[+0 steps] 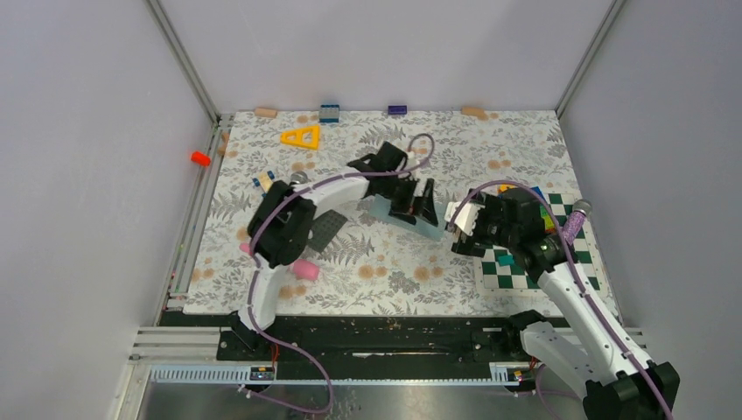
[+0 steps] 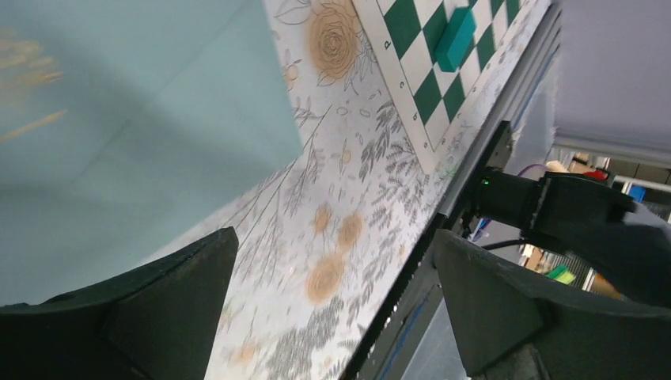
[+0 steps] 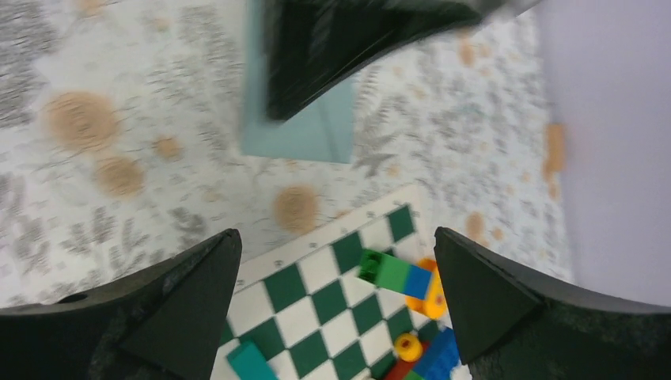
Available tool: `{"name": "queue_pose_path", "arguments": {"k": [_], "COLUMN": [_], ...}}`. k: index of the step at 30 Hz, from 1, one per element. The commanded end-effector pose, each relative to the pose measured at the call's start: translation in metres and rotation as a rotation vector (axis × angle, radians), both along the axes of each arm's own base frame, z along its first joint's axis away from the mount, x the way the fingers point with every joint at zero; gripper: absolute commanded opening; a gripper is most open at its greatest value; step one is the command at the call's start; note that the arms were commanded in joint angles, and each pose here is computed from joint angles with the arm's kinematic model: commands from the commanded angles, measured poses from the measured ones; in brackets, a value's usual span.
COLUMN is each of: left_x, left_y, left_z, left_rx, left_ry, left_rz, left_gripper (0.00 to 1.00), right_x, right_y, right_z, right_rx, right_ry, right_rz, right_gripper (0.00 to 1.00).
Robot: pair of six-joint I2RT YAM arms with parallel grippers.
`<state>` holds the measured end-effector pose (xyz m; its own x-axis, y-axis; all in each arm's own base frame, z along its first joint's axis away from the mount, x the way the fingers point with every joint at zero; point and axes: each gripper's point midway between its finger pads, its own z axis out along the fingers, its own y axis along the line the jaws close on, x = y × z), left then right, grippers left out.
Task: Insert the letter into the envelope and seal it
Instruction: Adjust the envelope at the center of the board.
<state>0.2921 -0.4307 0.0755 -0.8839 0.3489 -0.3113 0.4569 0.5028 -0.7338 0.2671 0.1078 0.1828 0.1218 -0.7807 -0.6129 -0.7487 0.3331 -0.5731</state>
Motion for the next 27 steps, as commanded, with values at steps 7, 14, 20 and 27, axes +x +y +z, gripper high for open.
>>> {"name": "queue_pose_path", "arguments": {"k": [7,14,20,27], "left_x": [0.07,0.091,0.095,0.098], "left_y": [0.12,0.192,0.238,0.274], "left_z": [0.085,0.101,0.115,0.111], "left_rx": [-0.151,-0.151,-0.172,-0.207], "left_ry": [-0.13,-0.161,-0.183,-0.152], "left_rz": [0.195,0.295,0.373,0.454], "left_gripper": [0.99,0.99,0.99,0.99], "right_x": [-0.031,-0.011,0.003,0.02], "right_y": [0.056,0.086,0.087,0.077], "right_z": [-0.08,-0.103,-0.134,-0.161], "right_rx": [-0.047,-0.061,-0.187,-0.371], "right_ry": [0.296,0.439,0.405,0.337], "right_rz": [0.314,0.291,0.289,0.282], "right_gripper": [0.94,0.0,0.0,0.0]}}
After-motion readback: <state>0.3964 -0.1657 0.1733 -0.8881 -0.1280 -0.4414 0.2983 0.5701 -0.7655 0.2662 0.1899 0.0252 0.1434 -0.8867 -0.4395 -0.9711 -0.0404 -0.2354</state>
